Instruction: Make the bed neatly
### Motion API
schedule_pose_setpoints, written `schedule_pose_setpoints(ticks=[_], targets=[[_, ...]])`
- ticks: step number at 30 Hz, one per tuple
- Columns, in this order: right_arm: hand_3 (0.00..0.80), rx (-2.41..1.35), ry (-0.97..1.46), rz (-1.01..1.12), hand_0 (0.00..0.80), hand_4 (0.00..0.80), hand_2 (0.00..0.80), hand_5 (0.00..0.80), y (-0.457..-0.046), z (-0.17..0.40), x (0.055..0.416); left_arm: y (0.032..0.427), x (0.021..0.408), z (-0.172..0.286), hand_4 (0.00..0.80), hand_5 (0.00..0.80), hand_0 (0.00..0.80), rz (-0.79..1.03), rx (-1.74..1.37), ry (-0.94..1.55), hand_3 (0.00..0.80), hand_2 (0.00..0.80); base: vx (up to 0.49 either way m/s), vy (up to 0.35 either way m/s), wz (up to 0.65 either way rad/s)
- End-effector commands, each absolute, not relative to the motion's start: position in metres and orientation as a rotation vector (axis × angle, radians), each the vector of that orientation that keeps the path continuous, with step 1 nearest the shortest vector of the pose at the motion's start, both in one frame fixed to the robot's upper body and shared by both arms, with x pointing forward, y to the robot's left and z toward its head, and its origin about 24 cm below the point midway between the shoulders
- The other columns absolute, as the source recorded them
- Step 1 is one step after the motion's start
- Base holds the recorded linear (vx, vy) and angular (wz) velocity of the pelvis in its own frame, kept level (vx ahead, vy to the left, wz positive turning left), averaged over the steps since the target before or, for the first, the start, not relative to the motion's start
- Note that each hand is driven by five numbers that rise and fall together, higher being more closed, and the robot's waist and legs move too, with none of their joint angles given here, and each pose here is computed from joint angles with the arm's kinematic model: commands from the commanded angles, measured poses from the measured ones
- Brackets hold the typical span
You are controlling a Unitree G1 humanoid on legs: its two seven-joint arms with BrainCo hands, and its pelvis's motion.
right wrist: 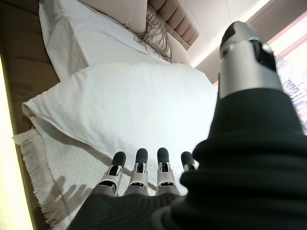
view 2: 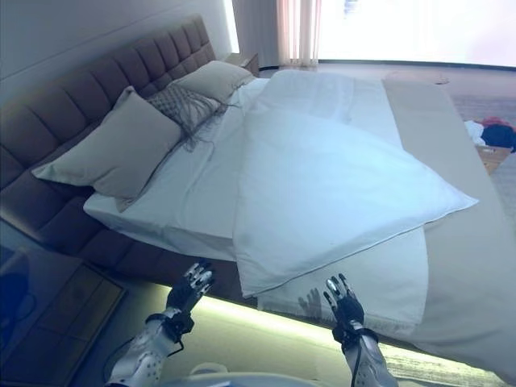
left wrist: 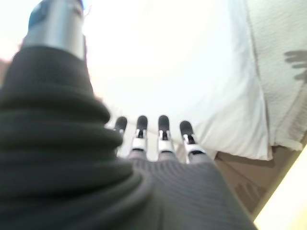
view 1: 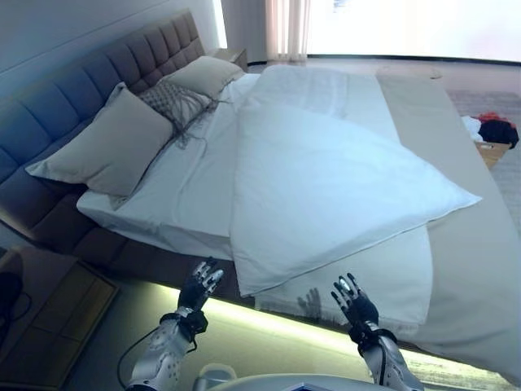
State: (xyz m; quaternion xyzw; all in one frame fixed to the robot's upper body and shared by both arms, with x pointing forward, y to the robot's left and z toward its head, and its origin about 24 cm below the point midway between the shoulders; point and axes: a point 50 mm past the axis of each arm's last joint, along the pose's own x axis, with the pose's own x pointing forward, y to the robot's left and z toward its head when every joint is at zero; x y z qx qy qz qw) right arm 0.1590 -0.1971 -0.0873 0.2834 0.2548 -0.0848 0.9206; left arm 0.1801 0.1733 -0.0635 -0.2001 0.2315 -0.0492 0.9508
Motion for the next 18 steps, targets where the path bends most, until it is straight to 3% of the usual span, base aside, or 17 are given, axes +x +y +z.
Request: schedule_pose_setpoints(ticks=[1, 6, 12, 18], targets=[[0.0, 0.598, 0.433, -0.13, 0.0, 0.0, 0.0, 0.0, -0.188, -0.07, 0.182, 0.184, 0.21, -0.031, 0.0, 0.0, 0.0, -0.098, -0.396, 0.279, 0.0, 0.0, 0.072, 0.127, 0.08], [0.0, 0.611, 0.402, -0.162, 0.0, 0.0, 0.0, 0.0, -0.196, -0.07, 0.178, 0.181, 0.224, -0.024, 0.0, 0.0, 0.0, -0.1, -0.415, 0.253, 0.0, 0.0, -0.022, 0.124, 0.18], [0.0, 0.627, 0.399, -0.177, 0.0, 0.0, 0.0, 0.0, -0.197, -0.073, 0.175, 0.178, 0.213, -0.033, 0.0, 0.0, 0.0, -0.1, -0.405, 0.297, 0.0, 0.0, 0.037, 0.154, 0.09], [0.0, 0.627, 0.384, -0.219, 0.0, 0.0, 0.0, 0.0, -0.205, -0.072, 0.165, 0.176, 0.215, -0.035, 0.0, 0.0, 0.0, -0.135, -0.372, 0.322, 0.0, 0.0, 0.095, 0.251, 0.04]])
